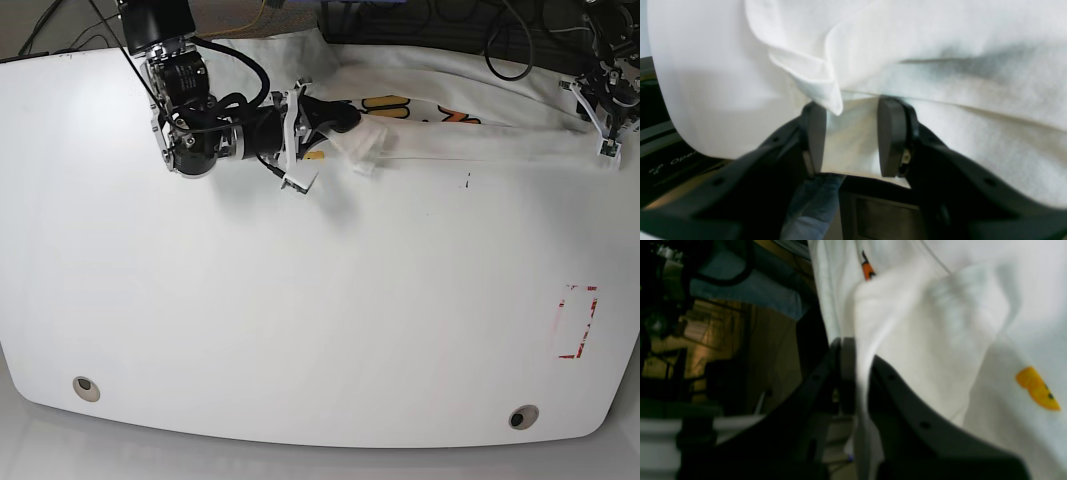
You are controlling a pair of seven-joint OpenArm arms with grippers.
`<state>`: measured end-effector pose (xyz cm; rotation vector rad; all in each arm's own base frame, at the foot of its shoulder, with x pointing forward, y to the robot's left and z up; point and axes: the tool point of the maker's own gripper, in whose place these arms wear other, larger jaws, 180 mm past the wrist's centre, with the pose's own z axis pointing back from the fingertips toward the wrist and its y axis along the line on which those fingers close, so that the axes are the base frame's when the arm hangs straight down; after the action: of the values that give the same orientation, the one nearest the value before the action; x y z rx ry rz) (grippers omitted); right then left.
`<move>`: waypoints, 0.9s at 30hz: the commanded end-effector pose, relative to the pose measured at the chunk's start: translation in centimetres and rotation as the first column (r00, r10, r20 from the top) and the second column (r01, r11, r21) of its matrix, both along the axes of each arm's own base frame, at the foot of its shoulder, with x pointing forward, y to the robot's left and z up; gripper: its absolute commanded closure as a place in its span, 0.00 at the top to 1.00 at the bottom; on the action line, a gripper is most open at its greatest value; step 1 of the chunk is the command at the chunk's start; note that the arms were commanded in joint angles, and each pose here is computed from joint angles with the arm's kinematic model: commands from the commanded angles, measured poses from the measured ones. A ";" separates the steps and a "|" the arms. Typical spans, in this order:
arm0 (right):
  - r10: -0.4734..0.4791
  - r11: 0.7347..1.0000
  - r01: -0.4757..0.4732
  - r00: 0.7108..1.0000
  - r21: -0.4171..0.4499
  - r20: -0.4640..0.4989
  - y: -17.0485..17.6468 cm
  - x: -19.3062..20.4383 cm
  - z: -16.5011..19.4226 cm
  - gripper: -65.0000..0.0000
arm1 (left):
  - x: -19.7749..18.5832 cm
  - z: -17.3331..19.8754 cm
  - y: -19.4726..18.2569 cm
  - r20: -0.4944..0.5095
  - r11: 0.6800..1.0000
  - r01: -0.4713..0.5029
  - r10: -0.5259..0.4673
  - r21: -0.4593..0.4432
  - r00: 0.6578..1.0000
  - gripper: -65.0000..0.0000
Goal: Layout the t-shirt on the table in an organized manner, then fold the t-shirt properly
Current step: 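Lift the collar end with the right gripper and fold it toward the left gripper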
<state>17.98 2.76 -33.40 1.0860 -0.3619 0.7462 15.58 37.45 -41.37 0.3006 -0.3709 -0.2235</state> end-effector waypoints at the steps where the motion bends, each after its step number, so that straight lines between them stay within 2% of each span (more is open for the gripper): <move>1: 0.030 0.999 -0.031 0.999 0.011 0.039 -0.2 0.5 1.1 0.04 | -0.2 -0.2 -0.4 -0.010 1.000 0.017 -0.018 -0.013 1.000 0.37; 7: 0.054 0.998 -0.053 0.998 -0.028 0.028 -1.9 0.2 0.7 0.24 | -0.2 -0.2 -0.4 -0.010 1.000 0.017 -0.018 -0.013 1.000 0.37; 15: 0.183 0.977 -0.185 0.982 -0.103 -0.037 -2.7 -3.1 -1.0 0.20 | -0.2 -0.2 -0.3 -0.010 1.000 0.018 -0.018 -0.012 1.000 0.37; 19: 0.226 0.963 -0.234 0.971 -0.135 -0.073 -3.2 -4.6 -1.9 0.24 | -0.2 -0.2 -0.3 -0.010 1.000 0.018 -0.018 -0.012 1.000 0.37; 27: 0.222 0.954 -0.230 0.973 -0.193 -0.061 -5.3 -3.8 -2.0 0.54 | -0.2 -0.2 -0.3 -0.010 1.000 0.018 -0.018 -0.012 1.000 0.37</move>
<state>12.99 -2.79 -36.75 0.9466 -0.0740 0.9274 15.71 37.35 -41.36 0.2956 -0.3775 -0.2243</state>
